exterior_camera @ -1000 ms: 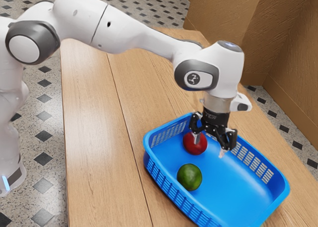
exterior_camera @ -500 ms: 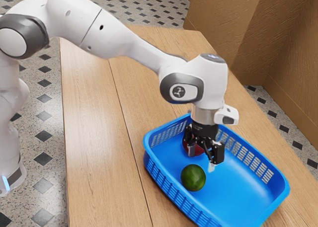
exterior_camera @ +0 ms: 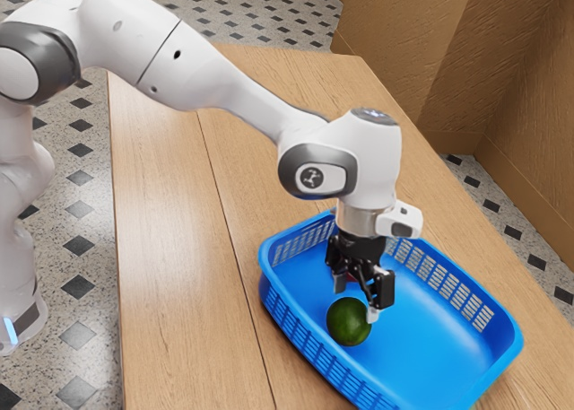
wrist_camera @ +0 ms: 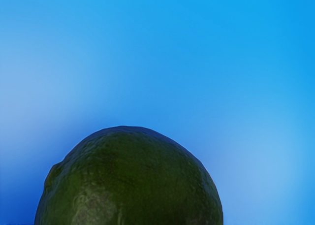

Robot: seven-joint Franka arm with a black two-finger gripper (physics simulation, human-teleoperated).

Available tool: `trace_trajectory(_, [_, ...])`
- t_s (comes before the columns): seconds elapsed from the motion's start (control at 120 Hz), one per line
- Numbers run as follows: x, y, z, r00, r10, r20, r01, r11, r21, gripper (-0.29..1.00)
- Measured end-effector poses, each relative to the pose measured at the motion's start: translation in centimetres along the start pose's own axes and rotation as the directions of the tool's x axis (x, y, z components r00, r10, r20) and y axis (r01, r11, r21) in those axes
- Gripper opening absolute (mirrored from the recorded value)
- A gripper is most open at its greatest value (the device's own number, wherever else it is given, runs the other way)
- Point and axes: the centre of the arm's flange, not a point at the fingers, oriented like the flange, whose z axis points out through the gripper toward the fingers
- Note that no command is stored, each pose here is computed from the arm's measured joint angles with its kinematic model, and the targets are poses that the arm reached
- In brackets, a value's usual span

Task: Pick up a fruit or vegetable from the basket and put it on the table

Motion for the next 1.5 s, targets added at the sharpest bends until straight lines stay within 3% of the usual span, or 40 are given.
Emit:
trace_trajectory(1.358, [0.3,-1.1,5.4,0.998,-0.055,0.034,0.056,0.998,-0.019,0.70])
trace_trajectory(1.5, [0.3,-1.0,5.3,0.998,-0.056,0.031,0.057,0.998,-0.023,0.56])
